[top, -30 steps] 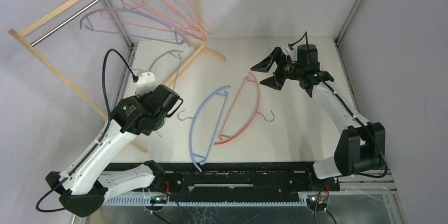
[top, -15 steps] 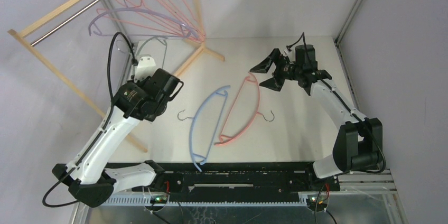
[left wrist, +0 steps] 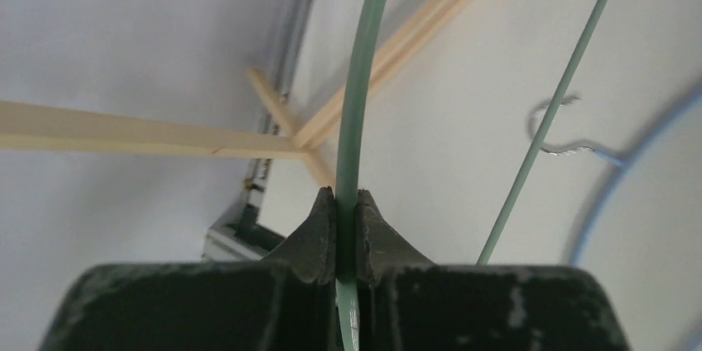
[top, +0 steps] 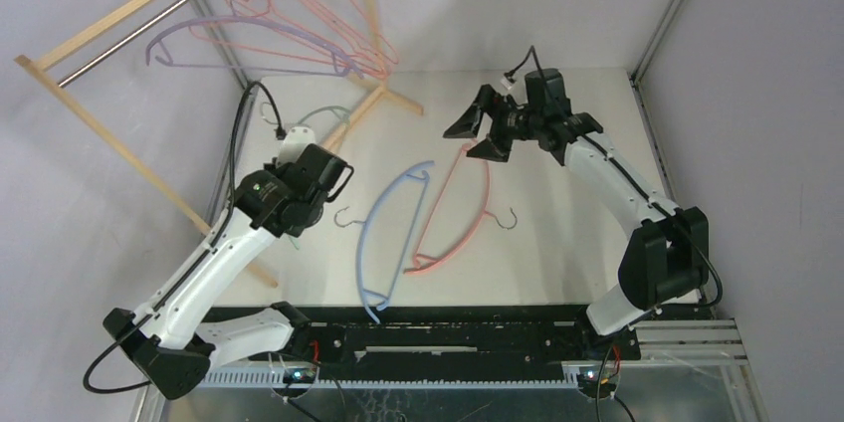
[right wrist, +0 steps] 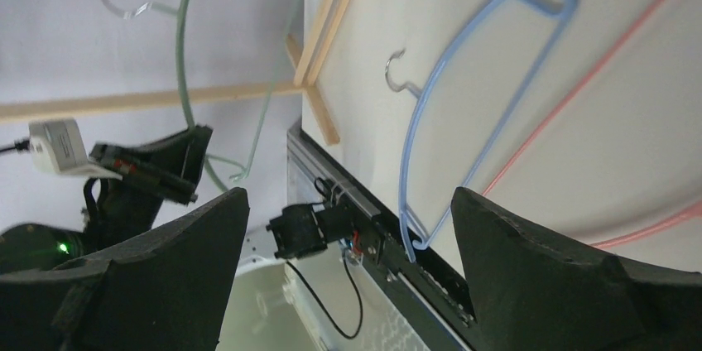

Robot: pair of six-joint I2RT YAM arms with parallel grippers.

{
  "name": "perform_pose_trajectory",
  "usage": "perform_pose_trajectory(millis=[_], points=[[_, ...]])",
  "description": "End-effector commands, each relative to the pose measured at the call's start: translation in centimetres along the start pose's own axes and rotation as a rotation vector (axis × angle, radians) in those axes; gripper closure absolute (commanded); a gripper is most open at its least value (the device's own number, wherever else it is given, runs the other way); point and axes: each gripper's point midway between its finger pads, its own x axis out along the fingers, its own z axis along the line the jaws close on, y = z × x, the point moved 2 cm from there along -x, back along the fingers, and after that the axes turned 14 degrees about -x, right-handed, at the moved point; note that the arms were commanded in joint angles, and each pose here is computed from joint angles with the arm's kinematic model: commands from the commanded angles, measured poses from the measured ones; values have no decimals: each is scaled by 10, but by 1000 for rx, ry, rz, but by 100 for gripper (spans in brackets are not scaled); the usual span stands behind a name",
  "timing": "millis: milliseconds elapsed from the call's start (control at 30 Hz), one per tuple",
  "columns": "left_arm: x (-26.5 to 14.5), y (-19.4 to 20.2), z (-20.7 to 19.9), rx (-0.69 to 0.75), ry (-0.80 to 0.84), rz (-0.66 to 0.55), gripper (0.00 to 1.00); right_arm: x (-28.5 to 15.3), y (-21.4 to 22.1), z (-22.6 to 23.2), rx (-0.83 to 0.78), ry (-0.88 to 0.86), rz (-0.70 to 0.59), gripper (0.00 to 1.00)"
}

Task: Organize the hangers
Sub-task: Adjust the hanger.

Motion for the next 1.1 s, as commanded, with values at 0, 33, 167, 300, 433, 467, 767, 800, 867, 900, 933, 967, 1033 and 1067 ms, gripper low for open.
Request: perform_pose_trajectory(millis=[0, 33, 167, 300, 433, 467, 767, 800, 867, 900, 933, 967, 1033, 1067], points=[[-8, -5, -41, -39, 247, -14, 100, -2, 8, 20, -111, -45, 29, 0], [-11, -3, -50, -48, 312, 2, 100, -1, 10, 20, -111, -63, 39, 0], [-25, 6, -78, -1, 464, 32, 100, 2, 21, 20, -124, -87, 74, 0], [-43, 4, -109, -6, 613, 62, 100, 11, 33, 15, -79, -94, 86, 0], [-68, -10, -131, -71, 744, 77, 100, 21, 40, -2, -12, -79, 92, 0], [-73, -13, -136, -77, 769, 82, 100, 23, 39, -5, -6, -69, 85, 0], [-102, -20, -153, -97, 900, 131, 100, 20, 8, -35, 52, 15, -102, 0], [-105, -20, -153, -104, 911, 136, 100, 18, 1, -40, 72, 12, -133, 0], [-106, -16, -152, -110, 922, 148, 100, 11, -14, -47, 105, 3, -200, 0], [-106, -14, -153, -111, 927, 153, 100, 7, -21, -49, 116, -4, -234, 0], [-106, -12, -153, -112, 929, 157, 100, 4, -27, -50, 123, -10, -259, 0], [-105, -10, -152, -111, 930, 160, 100, 0, -33, -50, 126, -14, -284, 0], [-104, -8, -153, -108, 929, 163, 100, -5, -42, -49, 131, -23, -324, 0], [-104, -7, -153, -107, 928, 164, 100, -7, -47, -45, 134, -42, -345, 0]])
